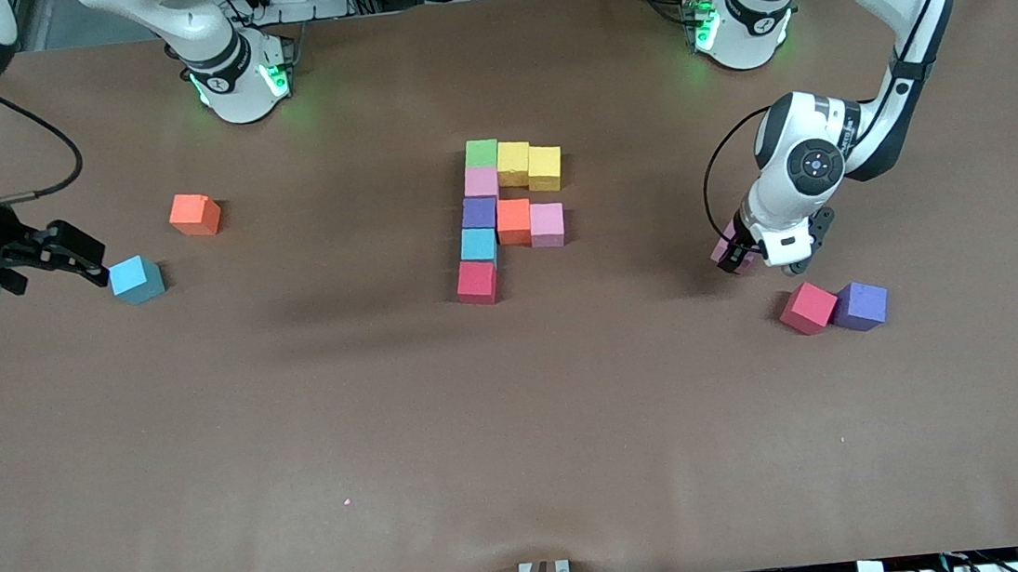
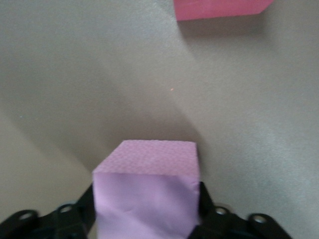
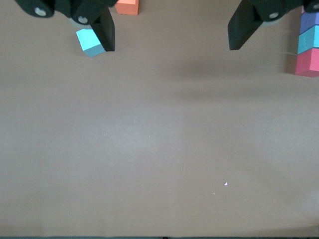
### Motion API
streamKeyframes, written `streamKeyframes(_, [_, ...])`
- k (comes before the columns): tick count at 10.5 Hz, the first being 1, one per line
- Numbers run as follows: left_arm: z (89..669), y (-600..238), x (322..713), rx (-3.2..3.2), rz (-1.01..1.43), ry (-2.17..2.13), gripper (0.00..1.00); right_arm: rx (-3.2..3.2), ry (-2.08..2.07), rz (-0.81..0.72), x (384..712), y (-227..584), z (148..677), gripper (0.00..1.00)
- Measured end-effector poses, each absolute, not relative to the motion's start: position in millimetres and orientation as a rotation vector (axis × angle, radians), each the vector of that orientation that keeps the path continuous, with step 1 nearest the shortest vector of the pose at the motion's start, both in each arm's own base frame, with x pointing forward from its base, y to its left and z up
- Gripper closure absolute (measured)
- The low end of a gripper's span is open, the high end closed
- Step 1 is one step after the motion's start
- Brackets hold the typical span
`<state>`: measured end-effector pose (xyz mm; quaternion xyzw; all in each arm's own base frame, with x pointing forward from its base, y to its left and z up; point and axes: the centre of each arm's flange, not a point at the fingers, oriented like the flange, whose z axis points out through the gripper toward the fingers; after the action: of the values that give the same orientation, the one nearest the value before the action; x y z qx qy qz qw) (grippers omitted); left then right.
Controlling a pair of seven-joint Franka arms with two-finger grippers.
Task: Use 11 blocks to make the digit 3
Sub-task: 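Carry the lavender cube to the shape with the left gripper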
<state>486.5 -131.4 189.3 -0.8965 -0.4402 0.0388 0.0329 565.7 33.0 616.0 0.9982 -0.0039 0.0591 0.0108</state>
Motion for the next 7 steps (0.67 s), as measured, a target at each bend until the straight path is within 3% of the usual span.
streamKeyframes(1, [192, -133, 494, -2.767, 0.107, -1.361, 0.41, 3.112, -0.025, 0.196, 561, 28, 624, 0.0])
streamKeyframes(4, [211, -144, 521, -2.777, 0.057, -1.406, 0.41, 3.11, -0.084, 0.092, 544, 8, 645, 0.0])
streamKeyframes(7, [241, -198, 545, -2.692, 0.061, -1.52, 0.41, 3.107, -0.143, 0.089, 535, -15, 660, 0.0])
